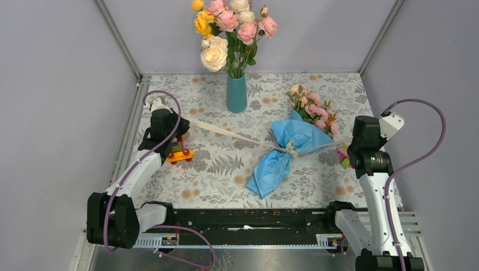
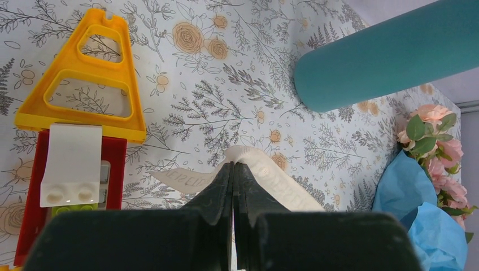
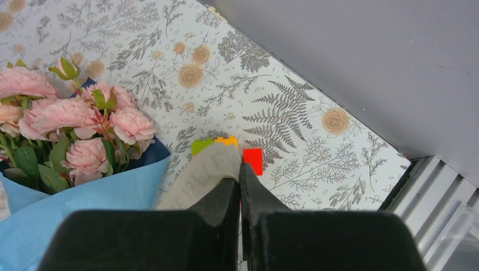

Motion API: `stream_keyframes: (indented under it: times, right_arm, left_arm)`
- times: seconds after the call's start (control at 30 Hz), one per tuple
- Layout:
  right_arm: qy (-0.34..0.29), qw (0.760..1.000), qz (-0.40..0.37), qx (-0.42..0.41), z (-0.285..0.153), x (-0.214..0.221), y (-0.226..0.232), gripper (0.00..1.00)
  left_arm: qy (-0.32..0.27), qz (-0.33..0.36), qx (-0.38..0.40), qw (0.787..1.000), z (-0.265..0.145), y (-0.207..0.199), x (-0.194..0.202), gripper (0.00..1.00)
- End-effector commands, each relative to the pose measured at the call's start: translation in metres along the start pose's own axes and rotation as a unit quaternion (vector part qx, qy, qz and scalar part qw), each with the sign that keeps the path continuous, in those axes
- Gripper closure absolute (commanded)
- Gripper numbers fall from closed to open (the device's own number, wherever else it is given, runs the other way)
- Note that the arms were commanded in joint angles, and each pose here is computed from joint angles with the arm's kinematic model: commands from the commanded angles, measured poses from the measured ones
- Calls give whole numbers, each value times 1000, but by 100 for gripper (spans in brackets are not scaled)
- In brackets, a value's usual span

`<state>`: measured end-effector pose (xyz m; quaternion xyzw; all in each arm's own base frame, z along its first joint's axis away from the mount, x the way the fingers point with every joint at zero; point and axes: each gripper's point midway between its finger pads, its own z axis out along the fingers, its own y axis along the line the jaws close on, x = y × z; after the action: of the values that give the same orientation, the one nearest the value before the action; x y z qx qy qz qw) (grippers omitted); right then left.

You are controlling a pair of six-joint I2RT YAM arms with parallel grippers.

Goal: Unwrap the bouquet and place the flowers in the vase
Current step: Untie the ribbon from the wrapping paper.

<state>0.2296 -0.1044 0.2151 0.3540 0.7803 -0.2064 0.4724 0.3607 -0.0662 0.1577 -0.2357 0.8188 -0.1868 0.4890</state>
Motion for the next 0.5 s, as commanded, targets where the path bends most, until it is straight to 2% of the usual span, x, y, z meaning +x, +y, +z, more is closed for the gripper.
stream_keyframes:
  times: [0.0, 0.47]
  right_arm:
    - [-39, 999, 28, -2, -10, -34, -4, 100]
    - [-72, 996, 49, 9, -28, -68, -22, 100]
  left_arm:
    - [-32, -16, 8, 999, -5, -7, -21, 100]
    - [-39, -25, -8, 999, -17, 5, -35, 100]
